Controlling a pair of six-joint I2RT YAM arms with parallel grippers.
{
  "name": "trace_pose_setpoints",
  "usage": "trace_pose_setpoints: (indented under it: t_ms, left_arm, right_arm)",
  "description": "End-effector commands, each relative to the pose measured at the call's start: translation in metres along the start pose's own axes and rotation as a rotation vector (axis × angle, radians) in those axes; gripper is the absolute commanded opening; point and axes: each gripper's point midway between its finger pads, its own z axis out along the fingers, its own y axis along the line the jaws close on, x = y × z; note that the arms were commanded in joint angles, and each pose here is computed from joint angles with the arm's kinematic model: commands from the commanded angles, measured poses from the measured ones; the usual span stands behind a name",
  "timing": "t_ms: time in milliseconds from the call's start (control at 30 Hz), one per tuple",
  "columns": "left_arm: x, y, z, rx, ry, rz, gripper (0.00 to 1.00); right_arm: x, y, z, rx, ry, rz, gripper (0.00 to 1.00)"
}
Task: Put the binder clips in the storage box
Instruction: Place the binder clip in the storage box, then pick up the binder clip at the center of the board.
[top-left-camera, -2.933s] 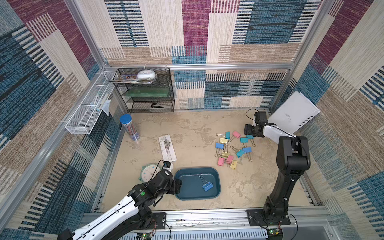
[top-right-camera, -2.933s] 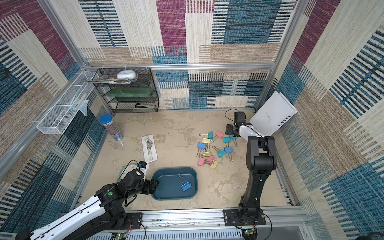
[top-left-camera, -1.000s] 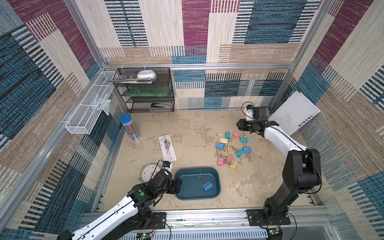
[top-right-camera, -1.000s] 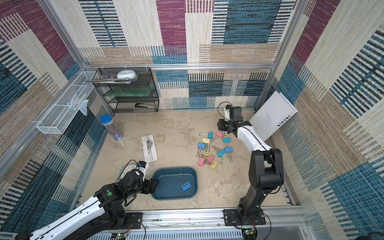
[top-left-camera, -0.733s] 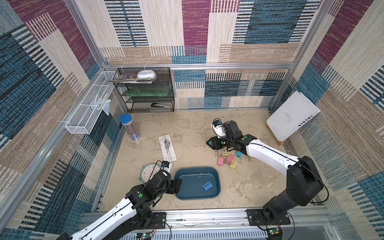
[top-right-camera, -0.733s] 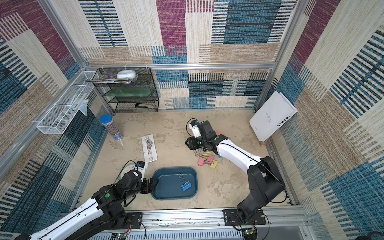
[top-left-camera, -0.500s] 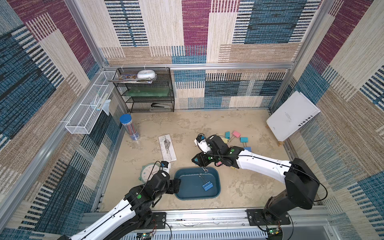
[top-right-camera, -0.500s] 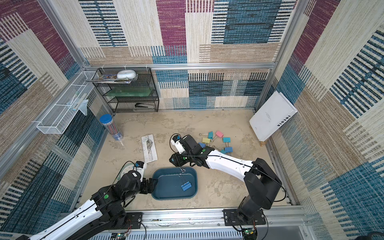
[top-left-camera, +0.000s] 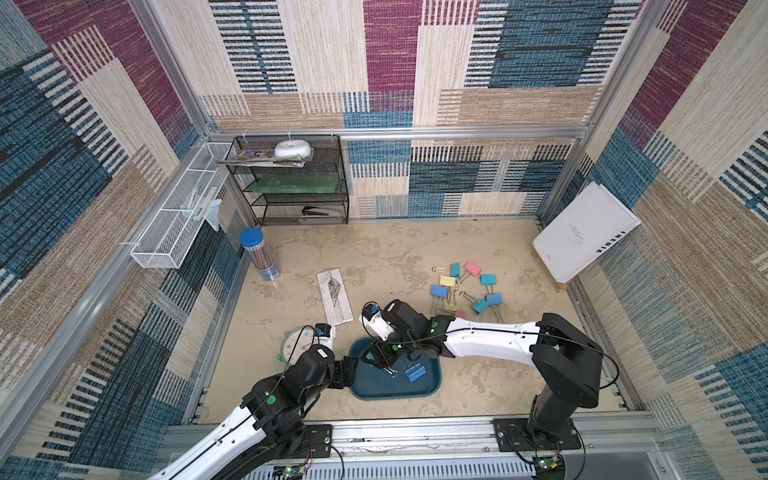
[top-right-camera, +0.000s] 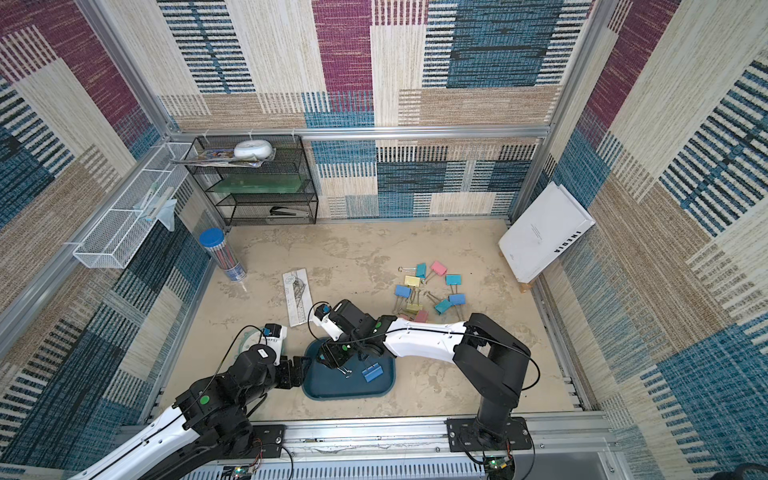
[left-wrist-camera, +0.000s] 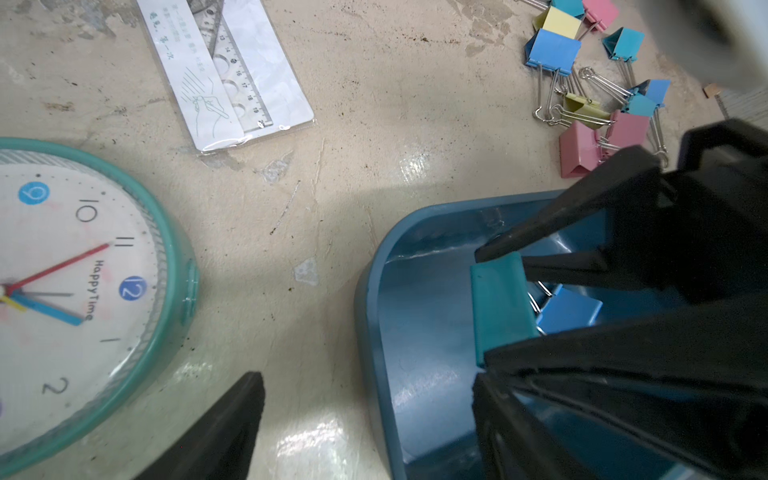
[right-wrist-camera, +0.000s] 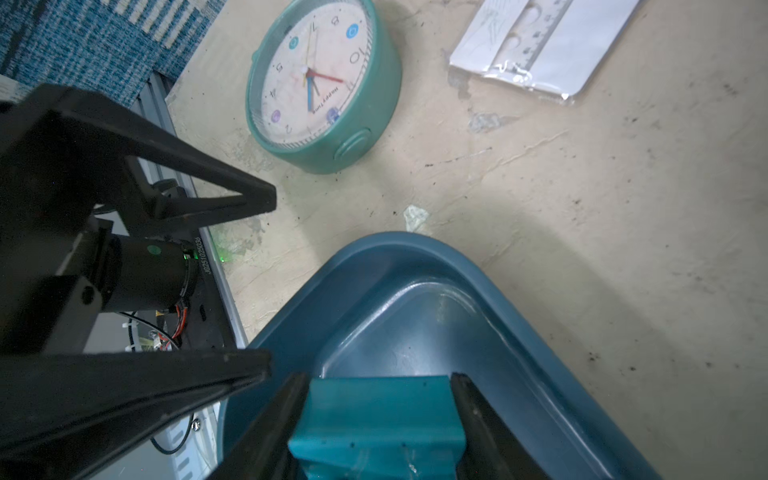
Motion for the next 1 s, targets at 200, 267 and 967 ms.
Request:
trace_pose_setpoints:
  t_ms: [200,267,967]
  left_arm:
    - [0.002,0.003,0.002,-0.025,0.015,0.006,0.83]
    - [0.003,0.004,0.003,-0.025,0.017,0.007,0.83]
    - [0.003,-0.001,0.003,0.005,0.017,0.017,0.83]
  right_arm:
    - [-0.021,-0.019,-0.040,0.072,-0.083,0.017,0.83]
    - [-0.034,-0.045,-0.063,0.161,-0.114,0.085,0.83]
    - [-0.035,-0.282,-0.121,0.690,-0.155,0.621,0.97]
